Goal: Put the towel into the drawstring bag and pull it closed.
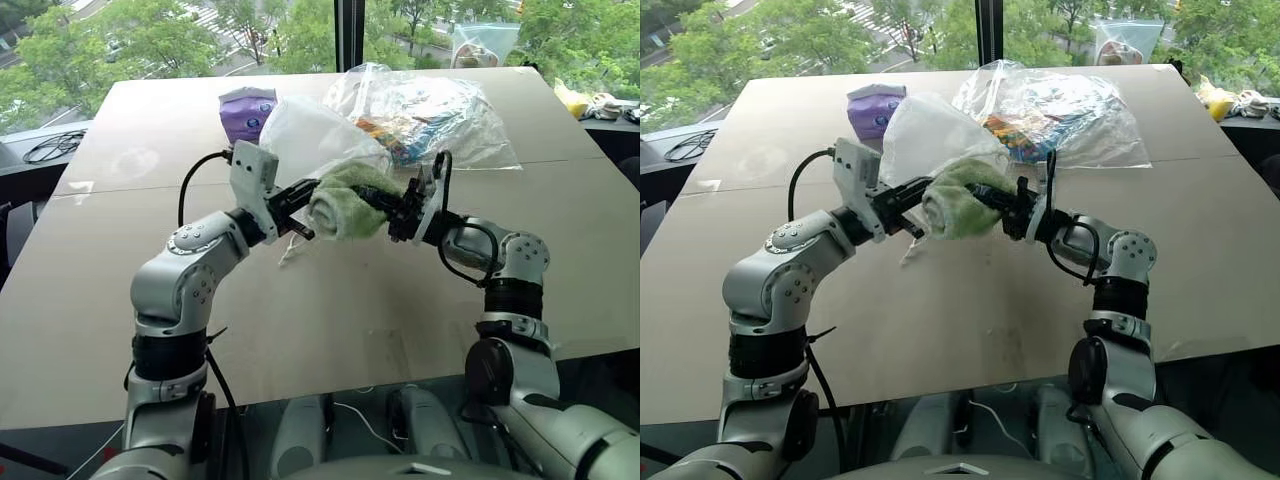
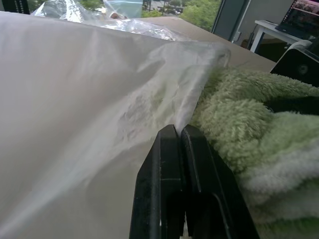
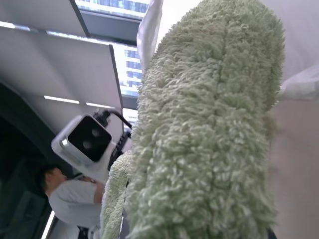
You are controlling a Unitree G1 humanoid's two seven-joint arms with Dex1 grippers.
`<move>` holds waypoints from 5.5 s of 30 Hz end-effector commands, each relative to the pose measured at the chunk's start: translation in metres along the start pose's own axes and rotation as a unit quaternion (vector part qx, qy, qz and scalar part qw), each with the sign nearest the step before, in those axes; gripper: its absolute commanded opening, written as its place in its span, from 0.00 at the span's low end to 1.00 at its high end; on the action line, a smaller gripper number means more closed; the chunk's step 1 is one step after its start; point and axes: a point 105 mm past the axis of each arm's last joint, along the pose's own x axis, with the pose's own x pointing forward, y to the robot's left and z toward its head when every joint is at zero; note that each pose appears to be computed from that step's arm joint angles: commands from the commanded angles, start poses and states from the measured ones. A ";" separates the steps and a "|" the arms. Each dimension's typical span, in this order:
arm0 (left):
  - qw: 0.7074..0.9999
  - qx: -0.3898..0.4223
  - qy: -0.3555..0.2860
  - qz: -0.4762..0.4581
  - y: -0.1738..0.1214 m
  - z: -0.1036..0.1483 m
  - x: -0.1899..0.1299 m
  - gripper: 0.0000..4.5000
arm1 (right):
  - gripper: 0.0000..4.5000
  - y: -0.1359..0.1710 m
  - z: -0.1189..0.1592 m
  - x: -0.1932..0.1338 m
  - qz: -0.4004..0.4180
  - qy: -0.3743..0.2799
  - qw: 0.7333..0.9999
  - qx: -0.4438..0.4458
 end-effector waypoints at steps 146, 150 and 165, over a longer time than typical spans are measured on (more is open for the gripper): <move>0.979 0.060 0.159 -0.117 0.007 -0.031 -0.066 0.61 | 0.00 -0.028 0.118 -0.059 -0.356 -0.144 0.648 -0.658; 0.967 0.066 0.215 -0.122 0.007 -0.060 -0.075 0.61 | 0.00 -0.029 0.116 -0.061 -0.356 -0.144 0.649 -0.656; 0.979 0.103 0.165 -0.061 0.001 -0.098 -0.017 0.61 | 0.00 -0.028 0.116 -0.062 -0.357 -0.144 0.649 -0.656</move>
